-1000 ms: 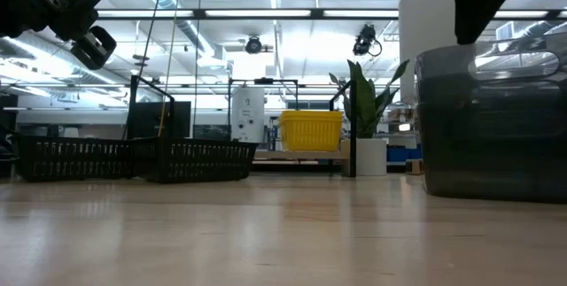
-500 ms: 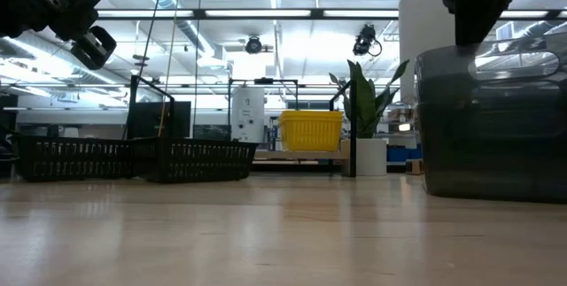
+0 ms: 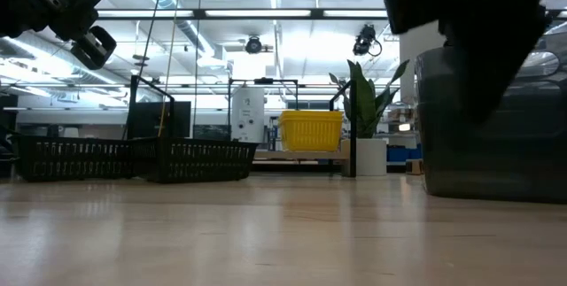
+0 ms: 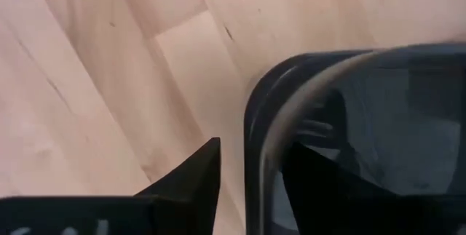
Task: Stack baskets on shelf by color
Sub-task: Put the stack of transparent black bins on the shelf
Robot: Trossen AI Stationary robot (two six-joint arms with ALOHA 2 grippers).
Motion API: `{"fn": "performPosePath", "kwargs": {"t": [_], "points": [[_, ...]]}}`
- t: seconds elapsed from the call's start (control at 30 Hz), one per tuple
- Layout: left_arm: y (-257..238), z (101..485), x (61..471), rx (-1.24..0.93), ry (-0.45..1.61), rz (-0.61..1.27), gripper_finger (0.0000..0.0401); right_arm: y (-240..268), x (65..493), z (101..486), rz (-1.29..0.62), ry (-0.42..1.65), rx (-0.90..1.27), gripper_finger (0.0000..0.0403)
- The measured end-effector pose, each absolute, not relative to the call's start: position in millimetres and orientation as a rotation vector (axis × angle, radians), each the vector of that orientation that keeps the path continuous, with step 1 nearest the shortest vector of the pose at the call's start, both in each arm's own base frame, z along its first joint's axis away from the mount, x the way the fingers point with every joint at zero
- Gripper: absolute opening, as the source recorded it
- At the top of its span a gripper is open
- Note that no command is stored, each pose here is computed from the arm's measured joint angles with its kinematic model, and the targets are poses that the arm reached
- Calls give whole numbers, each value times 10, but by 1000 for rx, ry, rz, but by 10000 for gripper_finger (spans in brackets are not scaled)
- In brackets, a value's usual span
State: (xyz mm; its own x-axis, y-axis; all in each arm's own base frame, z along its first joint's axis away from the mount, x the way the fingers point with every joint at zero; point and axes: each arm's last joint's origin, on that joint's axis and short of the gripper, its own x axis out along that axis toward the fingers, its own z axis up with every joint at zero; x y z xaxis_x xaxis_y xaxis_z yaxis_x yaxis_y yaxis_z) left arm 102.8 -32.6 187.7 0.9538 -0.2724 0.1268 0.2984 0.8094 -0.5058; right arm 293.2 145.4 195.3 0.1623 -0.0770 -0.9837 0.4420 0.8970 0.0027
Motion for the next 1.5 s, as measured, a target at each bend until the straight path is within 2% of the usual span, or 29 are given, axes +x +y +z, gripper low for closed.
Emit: {"fn": "performPosePath", "kwargs": {"t": [0.1,0.27,0.33,0.6,1.03,1.3,1.5], "points": [[-326,1877,1028,-549,-49,-305,117,1445,2968,1858,-374,1419,339,119],[-327,1877,1028,-549,-49,-305,117,1421,2994,1816,-372,1453,356,32],[-327,1877,1028,-549,-49,-305,117,1416,2989,1831,-369,1447,349,15],[-327,1877,1028,-549,-49,-305,117,1427,3004,1928,-360,1447,314,13],[-326,1878,1028,-549,-49,-305,117,1631,3289,2415,-193,1226,210,13],[-326,1877,1028,-549,-49,-305,117,1805,3809,2569,-82,1239,-31,13],[-327,1878,1028,-549,-50,-306,117,1659,4226,2776,6,1191,-224,13]]}}
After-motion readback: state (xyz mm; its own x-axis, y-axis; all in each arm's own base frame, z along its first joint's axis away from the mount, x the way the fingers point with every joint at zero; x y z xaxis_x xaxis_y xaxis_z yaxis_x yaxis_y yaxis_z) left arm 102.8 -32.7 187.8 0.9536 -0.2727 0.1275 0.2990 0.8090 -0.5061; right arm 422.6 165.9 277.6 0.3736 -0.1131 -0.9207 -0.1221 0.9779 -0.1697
